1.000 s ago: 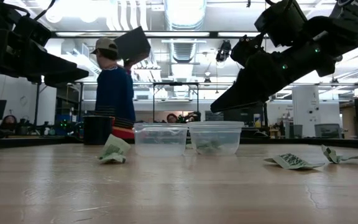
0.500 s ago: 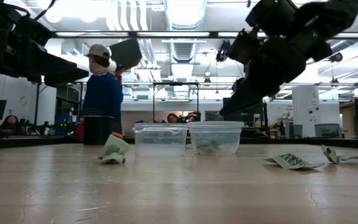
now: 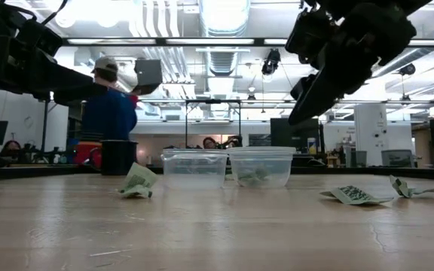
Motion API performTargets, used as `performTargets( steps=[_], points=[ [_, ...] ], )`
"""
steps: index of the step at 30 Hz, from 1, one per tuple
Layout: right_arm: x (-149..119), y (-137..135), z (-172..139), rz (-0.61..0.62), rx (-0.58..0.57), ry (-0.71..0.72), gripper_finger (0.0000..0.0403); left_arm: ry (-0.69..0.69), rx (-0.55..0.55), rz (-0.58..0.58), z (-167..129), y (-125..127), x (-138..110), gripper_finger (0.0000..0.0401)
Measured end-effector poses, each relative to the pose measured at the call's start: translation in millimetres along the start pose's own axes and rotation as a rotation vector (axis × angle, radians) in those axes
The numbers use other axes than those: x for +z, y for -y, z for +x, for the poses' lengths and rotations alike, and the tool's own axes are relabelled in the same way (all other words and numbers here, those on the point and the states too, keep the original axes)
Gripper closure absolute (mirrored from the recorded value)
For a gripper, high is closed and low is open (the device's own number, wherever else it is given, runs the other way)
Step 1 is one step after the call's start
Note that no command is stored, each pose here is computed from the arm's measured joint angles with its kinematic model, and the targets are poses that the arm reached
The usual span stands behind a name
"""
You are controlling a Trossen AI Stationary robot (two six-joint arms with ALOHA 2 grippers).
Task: Pick and place Stevia / Truvia into bins
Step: Put the green stevia packet into the right transparent container
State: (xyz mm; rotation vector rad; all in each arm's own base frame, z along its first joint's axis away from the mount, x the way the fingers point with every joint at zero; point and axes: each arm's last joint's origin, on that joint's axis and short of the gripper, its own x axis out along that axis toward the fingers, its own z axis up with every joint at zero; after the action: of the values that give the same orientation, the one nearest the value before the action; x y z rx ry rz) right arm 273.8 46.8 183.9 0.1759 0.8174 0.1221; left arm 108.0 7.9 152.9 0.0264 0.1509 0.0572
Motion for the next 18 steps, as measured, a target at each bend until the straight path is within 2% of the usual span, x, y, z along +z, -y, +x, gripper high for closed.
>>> performTargets(
  steps=[9,18],
  points=[
    [-6,-8,-2,-0.021,0.018,-0.043,0.0197,-0.002,-0.001,0.0,0,0,0,0.0161],
    [-10,-19,-2,-0.045,0.088,-0.08,0.0197,-0.003,-0.001,0.0,0,0,0,0.0161]
  ],
)
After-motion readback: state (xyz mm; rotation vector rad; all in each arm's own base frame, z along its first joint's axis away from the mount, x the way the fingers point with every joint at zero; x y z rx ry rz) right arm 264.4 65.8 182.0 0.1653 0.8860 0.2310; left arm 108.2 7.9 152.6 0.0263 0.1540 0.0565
